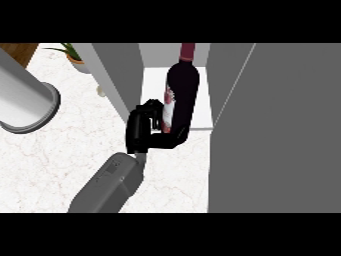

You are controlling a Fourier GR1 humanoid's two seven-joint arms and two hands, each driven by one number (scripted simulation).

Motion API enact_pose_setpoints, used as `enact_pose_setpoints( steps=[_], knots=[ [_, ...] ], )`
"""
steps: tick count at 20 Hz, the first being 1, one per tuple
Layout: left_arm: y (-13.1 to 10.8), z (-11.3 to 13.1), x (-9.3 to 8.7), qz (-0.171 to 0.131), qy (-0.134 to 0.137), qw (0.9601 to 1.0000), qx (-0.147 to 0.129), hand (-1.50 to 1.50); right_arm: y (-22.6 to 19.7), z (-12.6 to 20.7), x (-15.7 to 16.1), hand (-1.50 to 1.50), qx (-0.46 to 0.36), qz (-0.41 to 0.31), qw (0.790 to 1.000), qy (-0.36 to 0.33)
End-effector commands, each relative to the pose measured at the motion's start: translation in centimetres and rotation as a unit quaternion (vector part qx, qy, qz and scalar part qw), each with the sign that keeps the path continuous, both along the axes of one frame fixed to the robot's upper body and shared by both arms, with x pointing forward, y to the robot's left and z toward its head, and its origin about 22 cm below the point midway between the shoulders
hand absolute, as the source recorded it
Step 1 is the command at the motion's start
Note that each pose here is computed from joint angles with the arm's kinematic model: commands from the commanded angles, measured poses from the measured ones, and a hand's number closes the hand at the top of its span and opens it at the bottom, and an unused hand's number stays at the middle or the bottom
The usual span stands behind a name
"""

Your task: Pick up the wine, place it into the cabinet and close the cabinet

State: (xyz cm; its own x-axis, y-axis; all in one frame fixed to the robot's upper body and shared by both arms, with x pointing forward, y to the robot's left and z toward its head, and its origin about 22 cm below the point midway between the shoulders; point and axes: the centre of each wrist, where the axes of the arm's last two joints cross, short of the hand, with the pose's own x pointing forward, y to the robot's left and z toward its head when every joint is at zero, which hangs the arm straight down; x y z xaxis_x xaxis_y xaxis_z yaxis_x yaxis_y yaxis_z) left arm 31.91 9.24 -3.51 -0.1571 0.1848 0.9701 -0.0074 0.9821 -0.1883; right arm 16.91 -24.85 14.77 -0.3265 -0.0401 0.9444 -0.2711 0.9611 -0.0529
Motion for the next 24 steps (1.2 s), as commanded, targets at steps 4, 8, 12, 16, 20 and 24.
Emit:
enact_pose_setpoints(
  steps=[4, 8, 12, 16, 20, 24],
  knots=[
    [1.3, -1.3, 0.4, 0.003, 0.004, 0.9981, -0.061, 1.5, 1.4, 1.0, -0.9, -1.5, 0.001, -0.001, 1.0, -0.002],
    [0.1, -2.2, 0.6, -0.01, 0.013, 0.9981, -0.059, 1.5, -0.8, 0.6, 0.9, -1.5, 0.004, 0.009, 1.0, 0.004],
    [0.3, -1.3, 2.6, -0.006, 0.008, 0.9986, -0.052, 1.5, -0.3, -0.9, -0.1, -1.5, 0.007, 0.001, 1.0, 0.003],
    [0.7, -2.3, 2.7, -0.013, 0.015, 0.9986, -0.049, 1.5, -2.1, -1.1, 1.8, -1.5, 0.011, 0.005, 1.0, 0.001],
    [-0.7, 0.6, 4.5, -0.013, 0.009, 0.9973, -0.071, 1.5, 0.6, 0.5, 1.3, -1.5, 0.001, 0.009, 1.0, 0.011],
    [-0.3, 1.6, 6.2, -0.004, 0.001, 0.9974, -0.072, 1.5, 0.5, -0.8, 0.9, -1.5, 0.008, 0.007, 1.0, 0.013]
  ],
)
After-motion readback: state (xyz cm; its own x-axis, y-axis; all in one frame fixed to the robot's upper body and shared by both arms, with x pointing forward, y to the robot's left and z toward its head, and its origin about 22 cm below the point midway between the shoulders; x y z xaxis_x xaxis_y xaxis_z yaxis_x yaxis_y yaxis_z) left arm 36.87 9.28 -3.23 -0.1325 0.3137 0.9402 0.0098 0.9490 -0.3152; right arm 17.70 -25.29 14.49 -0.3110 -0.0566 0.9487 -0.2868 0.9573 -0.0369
